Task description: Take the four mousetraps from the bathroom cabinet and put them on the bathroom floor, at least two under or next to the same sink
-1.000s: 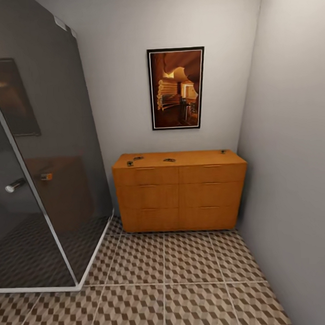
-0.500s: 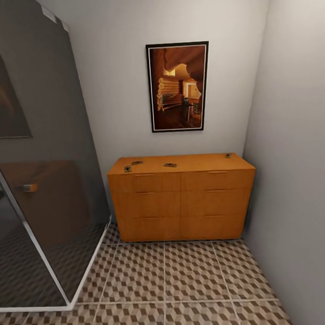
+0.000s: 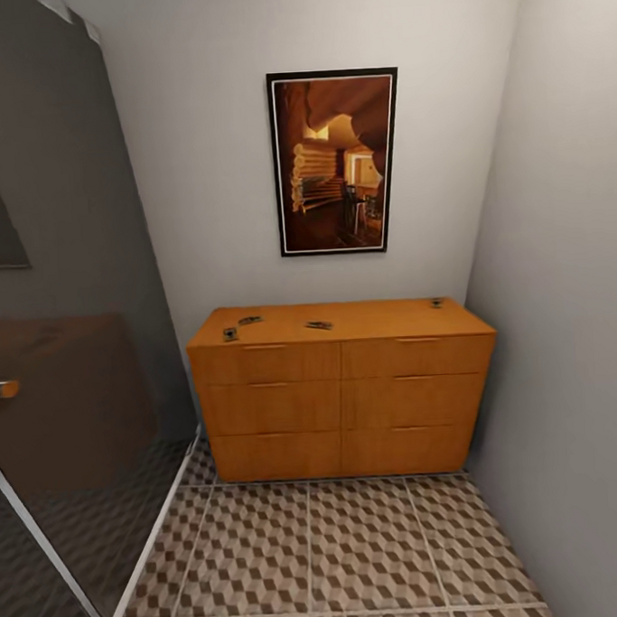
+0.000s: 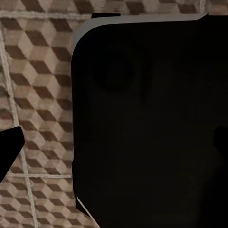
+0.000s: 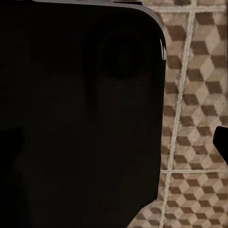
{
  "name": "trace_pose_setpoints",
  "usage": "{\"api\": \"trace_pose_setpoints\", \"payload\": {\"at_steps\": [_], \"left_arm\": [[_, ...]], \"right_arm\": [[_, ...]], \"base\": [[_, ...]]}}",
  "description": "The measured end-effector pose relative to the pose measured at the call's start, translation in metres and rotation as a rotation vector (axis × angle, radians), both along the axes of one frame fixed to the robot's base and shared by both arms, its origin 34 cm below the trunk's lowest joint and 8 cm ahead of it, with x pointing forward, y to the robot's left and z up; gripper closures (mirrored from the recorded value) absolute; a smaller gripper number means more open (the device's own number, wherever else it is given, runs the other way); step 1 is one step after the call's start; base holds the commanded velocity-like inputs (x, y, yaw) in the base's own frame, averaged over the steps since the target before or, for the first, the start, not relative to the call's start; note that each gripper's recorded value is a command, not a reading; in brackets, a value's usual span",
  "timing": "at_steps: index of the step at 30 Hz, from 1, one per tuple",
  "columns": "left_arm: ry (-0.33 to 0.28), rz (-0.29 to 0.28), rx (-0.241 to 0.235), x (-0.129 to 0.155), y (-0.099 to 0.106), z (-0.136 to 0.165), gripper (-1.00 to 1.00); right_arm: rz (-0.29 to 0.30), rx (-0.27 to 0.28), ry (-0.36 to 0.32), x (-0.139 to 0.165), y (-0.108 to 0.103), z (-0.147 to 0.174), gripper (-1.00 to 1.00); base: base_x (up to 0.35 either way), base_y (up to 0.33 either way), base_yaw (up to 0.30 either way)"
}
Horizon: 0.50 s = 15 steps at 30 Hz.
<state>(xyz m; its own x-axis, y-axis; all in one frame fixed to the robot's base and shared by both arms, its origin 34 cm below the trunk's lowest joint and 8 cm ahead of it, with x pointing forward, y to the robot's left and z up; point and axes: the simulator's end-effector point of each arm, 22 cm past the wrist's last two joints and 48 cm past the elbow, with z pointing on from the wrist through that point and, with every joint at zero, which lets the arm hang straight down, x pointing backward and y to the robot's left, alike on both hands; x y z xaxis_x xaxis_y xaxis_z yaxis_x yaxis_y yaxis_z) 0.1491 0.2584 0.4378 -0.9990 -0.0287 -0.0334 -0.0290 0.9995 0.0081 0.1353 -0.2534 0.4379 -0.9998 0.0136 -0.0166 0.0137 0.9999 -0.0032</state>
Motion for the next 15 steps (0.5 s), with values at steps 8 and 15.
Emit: {"api": "trace_pose_setpoints", "payload": {"at_steps": [8, 15], "left_arm": [[-0.001, 0.0, 0.0, 0.0002, 0.0, 0.0, -1.0], [-0.001, 0.0, 0.0, 0.0003, 0.0, 0.0, -1.0]], "right_arm": [[0.0, 0.0, 0.0, 0.0, -0.0002, 0.0, -1.0], [0.0, 0.0, 0.001, -0.0002, -0.0001, 0.0, -1.0]], "base": [[0.322, 0.0, -0.217], [0.314, 0.0, -0.237]]}}
